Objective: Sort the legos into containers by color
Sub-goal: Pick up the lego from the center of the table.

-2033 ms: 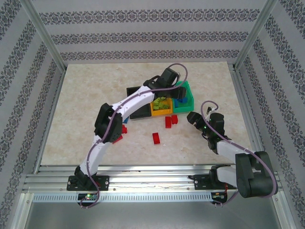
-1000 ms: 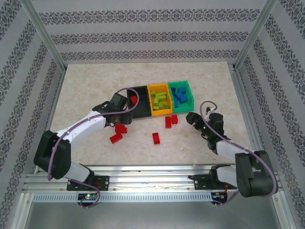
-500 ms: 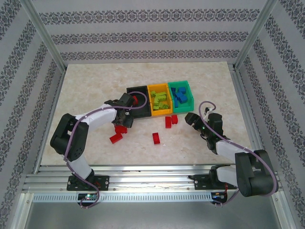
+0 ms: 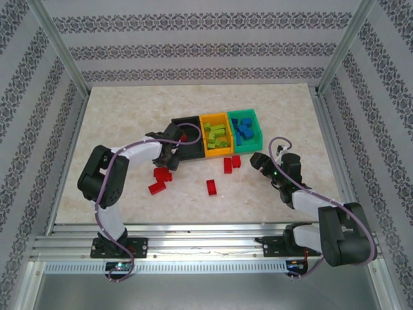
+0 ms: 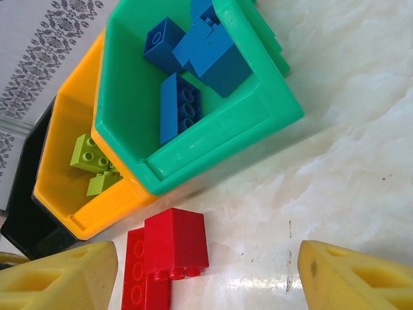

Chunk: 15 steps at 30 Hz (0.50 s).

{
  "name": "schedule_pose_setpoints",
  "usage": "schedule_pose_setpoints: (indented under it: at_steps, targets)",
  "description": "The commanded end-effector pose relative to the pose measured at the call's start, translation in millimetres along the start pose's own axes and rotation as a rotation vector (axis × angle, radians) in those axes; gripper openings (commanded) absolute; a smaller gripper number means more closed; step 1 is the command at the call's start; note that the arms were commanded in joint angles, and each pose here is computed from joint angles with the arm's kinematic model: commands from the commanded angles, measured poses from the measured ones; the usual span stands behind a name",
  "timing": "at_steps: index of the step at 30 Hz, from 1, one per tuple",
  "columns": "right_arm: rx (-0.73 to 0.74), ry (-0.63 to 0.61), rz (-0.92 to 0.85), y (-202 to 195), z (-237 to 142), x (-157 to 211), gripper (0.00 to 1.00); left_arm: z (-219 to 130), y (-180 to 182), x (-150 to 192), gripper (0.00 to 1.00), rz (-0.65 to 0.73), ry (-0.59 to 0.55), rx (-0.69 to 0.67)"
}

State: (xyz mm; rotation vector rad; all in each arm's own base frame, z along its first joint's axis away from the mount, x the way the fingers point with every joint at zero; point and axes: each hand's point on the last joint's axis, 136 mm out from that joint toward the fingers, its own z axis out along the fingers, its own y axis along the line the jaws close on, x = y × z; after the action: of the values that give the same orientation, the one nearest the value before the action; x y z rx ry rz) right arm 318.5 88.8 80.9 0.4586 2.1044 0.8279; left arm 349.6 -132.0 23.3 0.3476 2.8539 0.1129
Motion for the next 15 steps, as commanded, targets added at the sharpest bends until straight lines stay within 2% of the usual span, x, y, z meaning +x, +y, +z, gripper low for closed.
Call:
schedule_pose_setpoints:
  at_steps: [1,5,10,15]
  targets:
    - [-0.023,-0.008,-0.039,9,1,-4,0.74,0,1,-18,0.45,0.006,-0.037,0.006]
    - [-0.032,-0.005,-0.041,11,1,-4,0.74,1,0,-17,0.29,0.002,-0.034,0.006]
    - [-0.020,-0.013,-0.044,9,0,-5,0.74,-15,5,-10,0.27,-0.016,-0.061,0.004]
    - [-0.025,-0.008,-0.039,9,1,-4,0.74,-50,15,-1,0.27,-0.050,-0.119,0.000]
